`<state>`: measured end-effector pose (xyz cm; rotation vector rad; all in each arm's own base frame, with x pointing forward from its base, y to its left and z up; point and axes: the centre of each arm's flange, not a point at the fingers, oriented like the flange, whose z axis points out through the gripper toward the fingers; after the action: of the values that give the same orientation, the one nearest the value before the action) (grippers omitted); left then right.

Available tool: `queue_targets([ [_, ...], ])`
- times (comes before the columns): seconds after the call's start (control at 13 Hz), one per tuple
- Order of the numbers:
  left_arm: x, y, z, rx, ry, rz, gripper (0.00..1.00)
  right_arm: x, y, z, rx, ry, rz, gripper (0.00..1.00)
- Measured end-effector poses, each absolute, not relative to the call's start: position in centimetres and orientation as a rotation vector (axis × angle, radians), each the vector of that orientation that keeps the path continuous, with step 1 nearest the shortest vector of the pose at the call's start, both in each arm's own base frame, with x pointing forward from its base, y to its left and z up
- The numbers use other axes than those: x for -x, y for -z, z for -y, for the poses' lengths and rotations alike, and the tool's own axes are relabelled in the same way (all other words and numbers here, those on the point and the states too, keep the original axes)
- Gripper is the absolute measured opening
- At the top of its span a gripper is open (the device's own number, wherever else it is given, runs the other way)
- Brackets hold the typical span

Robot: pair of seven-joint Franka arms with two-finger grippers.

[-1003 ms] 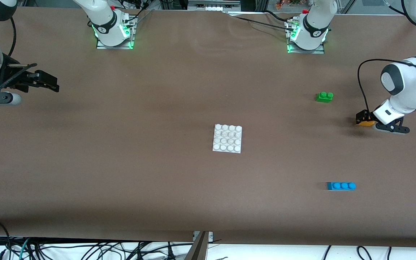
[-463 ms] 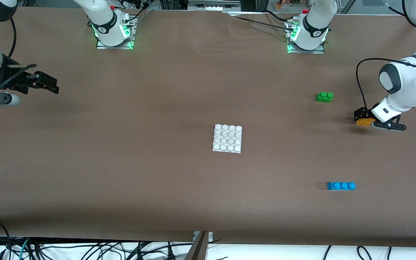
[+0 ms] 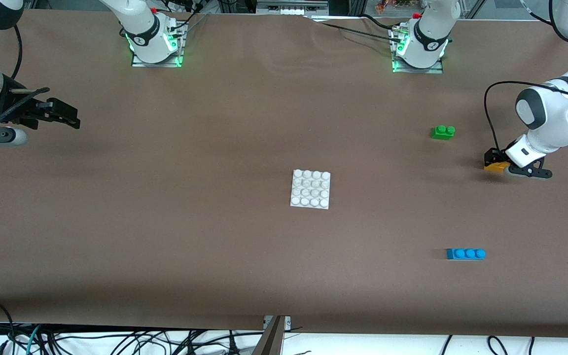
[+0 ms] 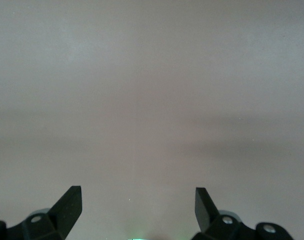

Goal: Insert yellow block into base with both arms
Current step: 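Lift and carry the yellow block over the white base plate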

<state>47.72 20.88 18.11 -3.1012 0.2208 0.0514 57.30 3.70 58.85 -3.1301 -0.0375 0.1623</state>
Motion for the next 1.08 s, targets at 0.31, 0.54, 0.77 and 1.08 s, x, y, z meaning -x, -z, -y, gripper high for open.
queue_targets([
  [0.31, -48.9, -19.8, -20.1, 3.09, 0.002, -0.25, 0.68, -57.4, -58.8, -3.7, 3.13, -0.16, 0.036, 1.0],
  [0.54, -51.1, -25.0, -16.7, 3.08, 0.049, -0.351, 0.68, -57.4, -58.8, -3.3, 3.131, -0.154, 0.025, 1.0],
  [0.77, -53.1, -31.2, -10.8, 3.085, -0.02, -0.437, 0.68, -57.5, -58.8, -3.0, 3.131, -0.151, 0.018, 1.0],
  [1.08, -56.3, -37.9, -0.9, 3.106, -0.133, -0.362, 0.68, -57.5, -58.9, -3.0, 3.131, -0.148, 0.018, 1.0],
])
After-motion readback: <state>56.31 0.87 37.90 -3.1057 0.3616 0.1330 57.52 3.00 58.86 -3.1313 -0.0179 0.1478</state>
